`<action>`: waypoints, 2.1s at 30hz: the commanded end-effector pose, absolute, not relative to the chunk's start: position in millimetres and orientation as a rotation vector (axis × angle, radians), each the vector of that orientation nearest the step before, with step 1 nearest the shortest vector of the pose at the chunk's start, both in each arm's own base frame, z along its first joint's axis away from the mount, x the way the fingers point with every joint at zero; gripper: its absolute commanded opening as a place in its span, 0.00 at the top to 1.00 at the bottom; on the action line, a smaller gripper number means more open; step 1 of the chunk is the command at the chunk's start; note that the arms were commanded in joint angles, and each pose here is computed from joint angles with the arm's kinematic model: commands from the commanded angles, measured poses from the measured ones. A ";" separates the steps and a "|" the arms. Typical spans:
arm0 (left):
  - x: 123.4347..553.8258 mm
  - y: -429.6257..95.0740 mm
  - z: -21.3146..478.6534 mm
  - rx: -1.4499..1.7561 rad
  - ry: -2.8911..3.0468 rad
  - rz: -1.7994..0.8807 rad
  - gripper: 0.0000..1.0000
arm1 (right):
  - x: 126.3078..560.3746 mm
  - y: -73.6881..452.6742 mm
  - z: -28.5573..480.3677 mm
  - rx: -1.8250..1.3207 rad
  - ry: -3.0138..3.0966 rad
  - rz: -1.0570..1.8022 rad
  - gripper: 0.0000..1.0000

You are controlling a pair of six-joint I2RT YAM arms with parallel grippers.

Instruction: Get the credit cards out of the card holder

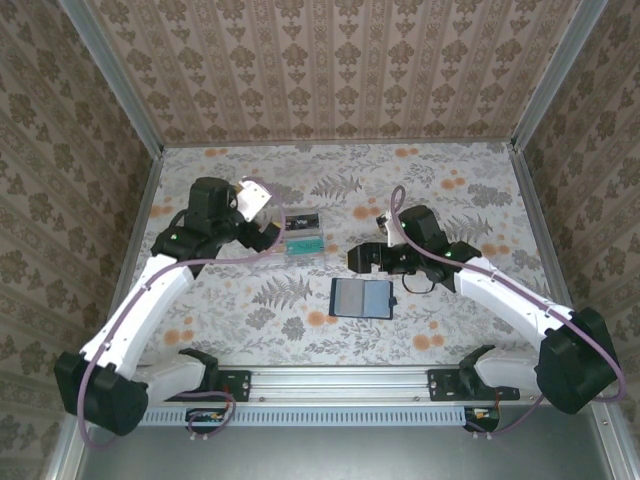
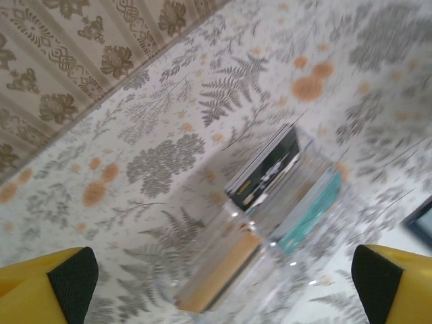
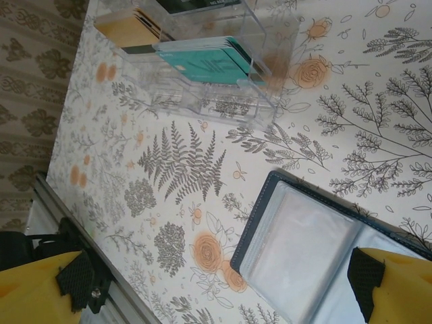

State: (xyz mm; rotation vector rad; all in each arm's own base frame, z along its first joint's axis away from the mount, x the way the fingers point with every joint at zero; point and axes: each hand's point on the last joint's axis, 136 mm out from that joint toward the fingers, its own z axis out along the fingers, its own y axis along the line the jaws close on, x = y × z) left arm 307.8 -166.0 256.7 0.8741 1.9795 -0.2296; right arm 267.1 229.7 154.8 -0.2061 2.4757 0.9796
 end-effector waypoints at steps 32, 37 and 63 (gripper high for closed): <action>205.3 -286.3 124.1 0.127 2.574 -0.815 0.49 | 215.6 167.7 43.6 0.010 2.737 0.452 0.70; 197.4 -311.9 101.5 0.173 2.637 -0.882 0.53 | 216.9 169.1 34.7 0.001 2.758 0.427 0.76; 185.2 -340.0 45.9 0.272 2.847 -0.897 0.64 | 209.3 164.9 12.4 0.008 2.821 0.353 0.84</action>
